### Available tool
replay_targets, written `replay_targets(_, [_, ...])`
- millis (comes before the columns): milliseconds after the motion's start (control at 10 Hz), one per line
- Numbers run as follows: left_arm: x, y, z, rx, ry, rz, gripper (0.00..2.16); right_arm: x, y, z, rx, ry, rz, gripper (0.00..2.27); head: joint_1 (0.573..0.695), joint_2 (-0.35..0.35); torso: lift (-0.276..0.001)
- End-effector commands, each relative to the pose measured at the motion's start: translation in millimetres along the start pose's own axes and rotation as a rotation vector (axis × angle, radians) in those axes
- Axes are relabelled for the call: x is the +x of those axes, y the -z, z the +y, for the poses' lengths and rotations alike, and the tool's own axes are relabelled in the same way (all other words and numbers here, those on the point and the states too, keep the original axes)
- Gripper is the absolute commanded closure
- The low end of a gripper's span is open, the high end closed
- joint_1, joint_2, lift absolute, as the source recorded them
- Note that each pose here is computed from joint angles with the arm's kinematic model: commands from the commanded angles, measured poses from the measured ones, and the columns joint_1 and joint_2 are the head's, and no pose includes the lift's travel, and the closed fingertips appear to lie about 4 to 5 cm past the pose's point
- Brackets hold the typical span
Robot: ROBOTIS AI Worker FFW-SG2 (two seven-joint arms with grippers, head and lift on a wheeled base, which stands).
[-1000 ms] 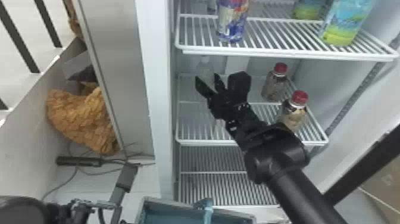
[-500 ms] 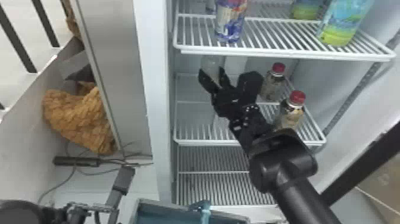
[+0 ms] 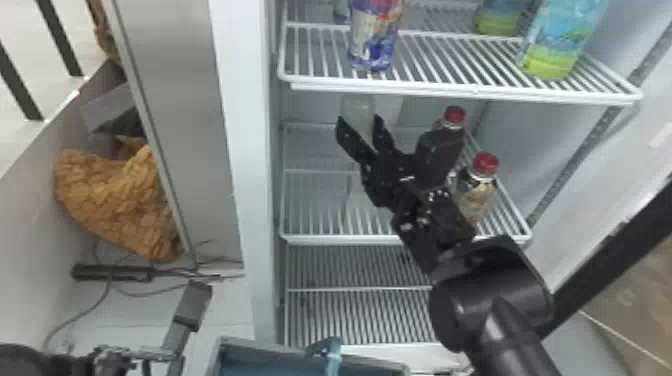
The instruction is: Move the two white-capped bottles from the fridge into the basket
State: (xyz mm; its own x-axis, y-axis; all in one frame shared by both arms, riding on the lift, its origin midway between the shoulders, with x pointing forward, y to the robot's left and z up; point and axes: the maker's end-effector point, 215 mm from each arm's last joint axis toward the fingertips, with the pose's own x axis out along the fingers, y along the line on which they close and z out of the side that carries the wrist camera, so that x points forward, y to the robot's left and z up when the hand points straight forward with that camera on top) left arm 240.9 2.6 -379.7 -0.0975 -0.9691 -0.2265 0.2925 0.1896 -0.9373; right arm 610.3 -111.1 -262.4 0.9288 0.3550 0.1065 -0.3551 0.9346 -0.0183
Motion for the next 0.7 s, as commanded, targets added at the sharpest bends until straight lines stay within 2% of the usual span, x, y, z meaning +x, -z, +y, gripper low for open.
replay_targets(0, [-0.3, -0.2, 0.3, -0.003, 0.001, -0.003, 1.17, -19.5, 2.7, -2.8, 0.009, 0.005, 0.009, 0.92, 0.695, -0.141, -0.260])
replay_targets(300, [-0.7, -0.1, -0.4, -0.007, 0.006, -0.009, 1.17, -53.8, -1.0, -5.2, 0.026, 0.010, 0.034, 0.92, 0.695, -0.170, -0.260])
replay_targets(600, [-0.2, -0.3, -0.8, -0.007, 0.007, -0.009, 1.17, -88.1, -13.4, 9.4, 0.030, -0.012, 0.047, 0.92, 0.695, -0.188, -0.260])
